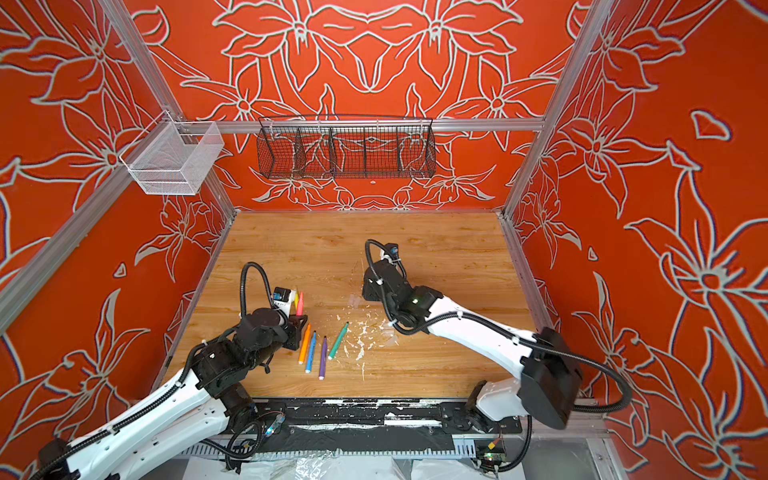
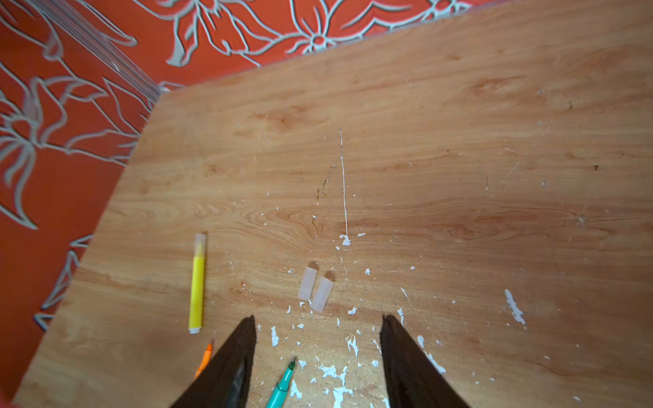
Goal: Insert the pens into the pen caps
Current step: 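Move the right gripper away over the translucent pen caps on the table, then lower the right gripper around an upright translucent pen cap and close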
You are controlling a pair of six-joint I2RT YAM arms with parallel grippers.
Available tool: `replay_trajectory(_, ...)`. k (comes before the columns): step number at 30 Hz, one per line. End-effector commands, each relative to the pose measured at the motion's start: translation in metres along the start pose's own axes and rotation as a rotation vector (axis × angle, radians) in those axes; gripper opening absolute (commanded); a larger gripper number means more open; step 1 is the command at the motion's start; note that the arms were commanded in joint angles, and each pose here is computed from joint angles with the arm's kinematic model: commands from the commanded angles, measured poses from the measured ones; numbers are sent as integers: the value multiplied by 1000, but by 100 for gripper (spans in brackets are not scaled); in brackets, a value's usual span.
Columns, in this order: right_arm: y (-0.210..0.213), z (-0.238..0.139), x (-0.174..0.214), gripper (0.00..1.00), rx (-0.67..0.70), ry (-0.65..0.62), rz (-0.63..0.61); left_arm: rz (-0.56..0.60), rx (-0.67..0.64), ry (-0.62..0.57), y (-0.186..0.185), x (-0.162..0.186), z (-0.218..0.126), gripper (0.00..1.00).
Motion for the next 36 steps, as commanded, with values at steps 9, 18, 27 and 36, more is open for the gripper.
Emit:
replay_trajectory(9,16,80,29,49,288,290,-239,-35,-43,-111,5,-12,-5,0)
replay_trajectory(18,17,115,49,48,336,357,-256,-32,-35,-97,3,-11,-2,0)
replay_trajectory(27,17,129,61,48,328,394,-257,-32,-34,-87,2,-12,0,0)
replay_trajectory(36,20,139,73,48,297,435,-243,-30,-39,-82,1,-13,1,0)
Point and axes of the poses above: each gripper's point midway between its finger pads, its own z axis out along the fingers, its own y axis along the line the jaws close on, x = y × z, the point moved 8 cm from there along -z, back along the fingers, and after that the axes turned 3 degrees about z, right-handed, at the moved point
